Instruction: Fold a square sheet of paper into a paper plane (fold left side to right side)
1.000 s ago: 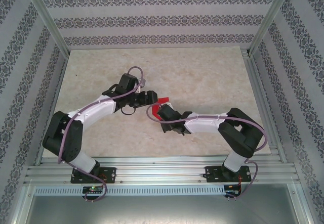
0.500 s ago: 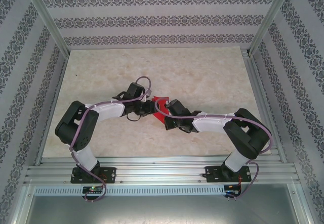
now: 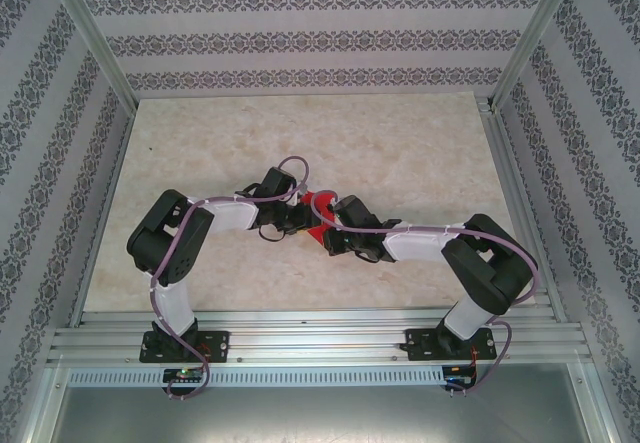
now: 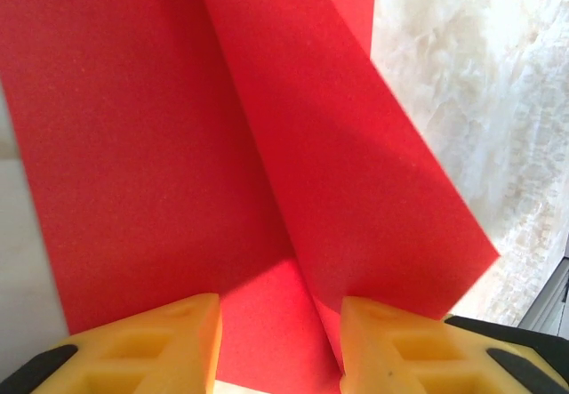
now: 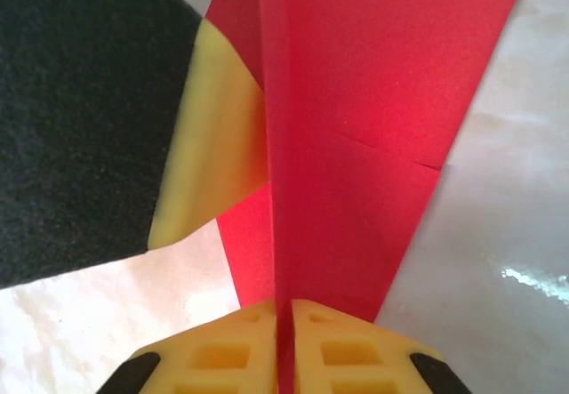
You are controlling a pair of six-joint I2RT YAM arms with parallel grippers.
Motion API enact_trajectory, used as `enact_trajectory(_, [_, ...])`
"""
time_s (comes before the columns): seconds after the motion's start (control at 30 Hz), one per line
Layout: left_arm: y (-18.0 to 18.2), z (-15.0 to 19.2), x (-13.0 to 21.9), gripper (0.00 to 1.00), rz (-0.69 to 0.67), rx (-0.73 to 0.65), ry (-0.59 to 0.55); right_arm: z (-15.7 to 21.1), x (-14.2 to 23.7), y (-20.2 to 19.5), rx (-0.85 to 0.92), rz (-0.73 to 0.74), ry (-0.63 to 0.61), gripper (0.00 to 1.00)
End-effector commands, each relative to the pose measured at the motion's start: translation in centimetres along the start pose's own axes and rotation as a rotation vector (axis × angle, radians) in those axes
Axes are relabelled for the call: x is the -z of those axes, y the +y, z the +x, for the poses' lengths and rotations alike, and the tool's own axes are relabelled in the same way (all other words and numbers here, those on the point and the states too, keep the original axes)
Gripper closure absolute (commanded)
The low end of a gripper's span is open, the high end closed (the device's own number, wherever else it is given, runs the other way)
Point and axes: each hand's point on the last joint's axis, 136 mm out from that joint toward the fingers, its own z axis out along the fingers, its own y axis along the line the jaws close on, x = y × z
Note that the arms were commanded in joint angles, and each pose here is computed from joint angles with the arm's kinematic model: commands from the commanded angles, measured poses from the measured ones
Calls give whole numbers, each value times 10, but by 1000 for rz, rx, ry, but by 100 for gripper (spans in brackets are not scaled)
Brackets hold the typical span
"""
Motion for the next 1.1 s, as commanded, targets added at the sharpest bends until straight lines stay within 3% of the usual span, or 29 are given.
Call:
enact_trajectory(0.0, [-10,-7,-7,59,20,-12,-18,-15,15,1,-7,-1,-51,84])
enact_trajectory(0.2, [-6,-8,-10,59,9,-3,-13,-13,23,-8,67,159,-40,78])
enact_trajectory(0.4, [-7,-8,-10,59,7,-6,-10,-5,13,-4,126,237,1,68])
enact_trajectory(0.6, [-8,-8,-9,60,8,-9,-10,-4,7,-8,136,293,12,64])
enact_trajectory(0.77, [-7,-7,-10,60,6,-10,-9,3,0,-10,135,299,43,64])
enact_trajectory(1.07, [-9,-7,-8,60,9,-15,-8,1,-1,-4,133,267,35,79])
